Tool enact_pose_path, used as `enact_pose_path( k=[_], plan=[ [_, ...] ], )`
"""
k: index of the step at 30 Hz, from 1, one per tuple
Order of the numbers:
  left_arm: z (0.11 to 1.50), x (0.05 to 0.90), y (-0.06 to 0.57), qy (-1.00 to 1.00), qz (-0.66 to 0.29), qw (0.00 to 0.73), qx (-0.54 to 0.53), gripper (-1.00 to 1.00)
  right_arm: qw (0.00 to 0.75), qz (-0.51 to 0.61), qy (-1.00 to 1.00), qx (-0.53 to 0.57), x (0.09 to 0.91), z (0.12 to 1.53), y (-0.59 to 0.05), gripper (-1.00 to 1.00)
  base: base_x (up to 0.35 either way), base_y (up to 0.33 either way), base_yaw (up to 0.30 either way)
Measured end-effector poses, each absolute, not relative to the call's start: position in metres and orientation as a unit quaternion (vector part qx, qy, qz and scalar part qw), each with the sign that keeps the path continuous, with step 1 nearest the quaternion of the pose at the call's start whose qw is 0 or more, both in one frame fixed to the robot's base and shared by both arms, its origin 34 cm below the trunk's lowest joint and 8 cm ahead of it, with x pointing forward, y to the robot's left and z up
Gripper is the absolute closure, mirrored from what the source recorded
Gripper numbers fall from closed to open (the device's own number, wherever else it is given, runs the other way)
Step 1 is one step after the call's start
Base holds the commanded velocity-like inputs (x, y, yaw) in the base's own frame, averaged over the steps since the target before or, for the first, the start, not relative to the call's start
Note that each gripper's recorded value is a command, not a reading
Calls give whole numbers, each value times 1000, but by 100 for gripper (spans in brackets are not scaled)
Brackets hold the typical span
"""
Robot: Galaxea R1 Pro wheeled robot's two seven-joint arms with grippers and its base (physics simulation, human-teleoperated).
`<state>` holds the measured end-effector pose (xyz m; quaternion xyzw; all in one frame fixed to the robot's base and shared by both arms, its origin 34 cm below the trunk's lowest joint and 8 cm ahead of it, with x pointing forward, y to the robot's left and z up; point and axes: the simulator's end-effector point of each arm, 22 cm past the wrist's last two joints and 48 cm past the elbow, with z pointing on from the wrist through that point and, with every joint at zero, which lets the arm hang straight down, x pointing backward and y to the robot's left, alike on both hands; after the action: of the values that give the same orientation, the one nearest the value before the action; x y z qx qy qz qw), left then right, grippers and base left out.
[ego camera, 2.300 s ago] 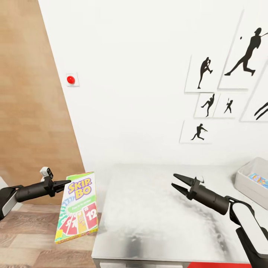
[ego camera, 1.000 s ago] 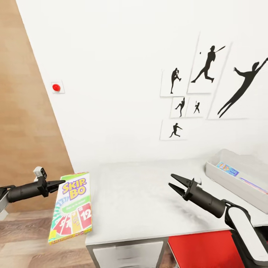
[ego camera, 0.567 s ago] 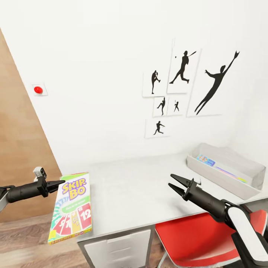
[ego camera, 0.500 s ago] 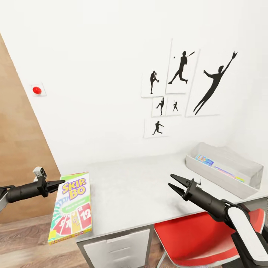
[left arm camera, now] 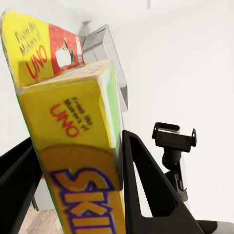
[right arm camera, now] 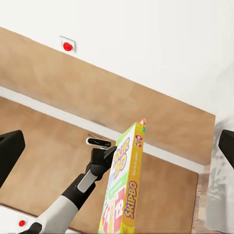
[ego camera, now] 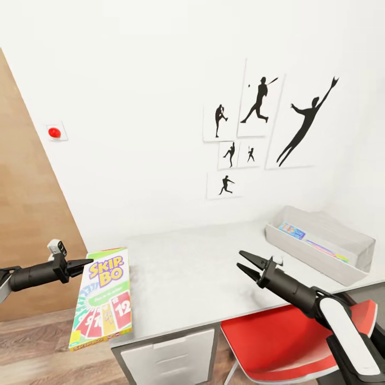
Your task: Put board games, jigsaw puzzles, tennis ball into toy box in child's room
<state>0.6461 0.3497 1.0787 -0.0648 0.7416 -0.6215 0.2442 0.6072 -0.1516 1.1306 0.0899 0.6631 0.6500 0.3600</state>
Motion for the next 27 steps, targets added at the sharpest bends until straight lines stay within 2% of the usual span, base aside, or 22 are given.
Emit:
enact_pose_path(
  k=[21, 27],
  plan=[
    [1094, 638, 349, 742, -621, 244, -64, 100, 358, 650, 664, 88, 598, 1145, -148, -100, 0, 0, 0],
    [1096, 636, 349, 742, -621, 244, -64, 100, 358, 650, 664, 88, 597, 1147, -148, -100, 0, 0, -140]
  ],
)
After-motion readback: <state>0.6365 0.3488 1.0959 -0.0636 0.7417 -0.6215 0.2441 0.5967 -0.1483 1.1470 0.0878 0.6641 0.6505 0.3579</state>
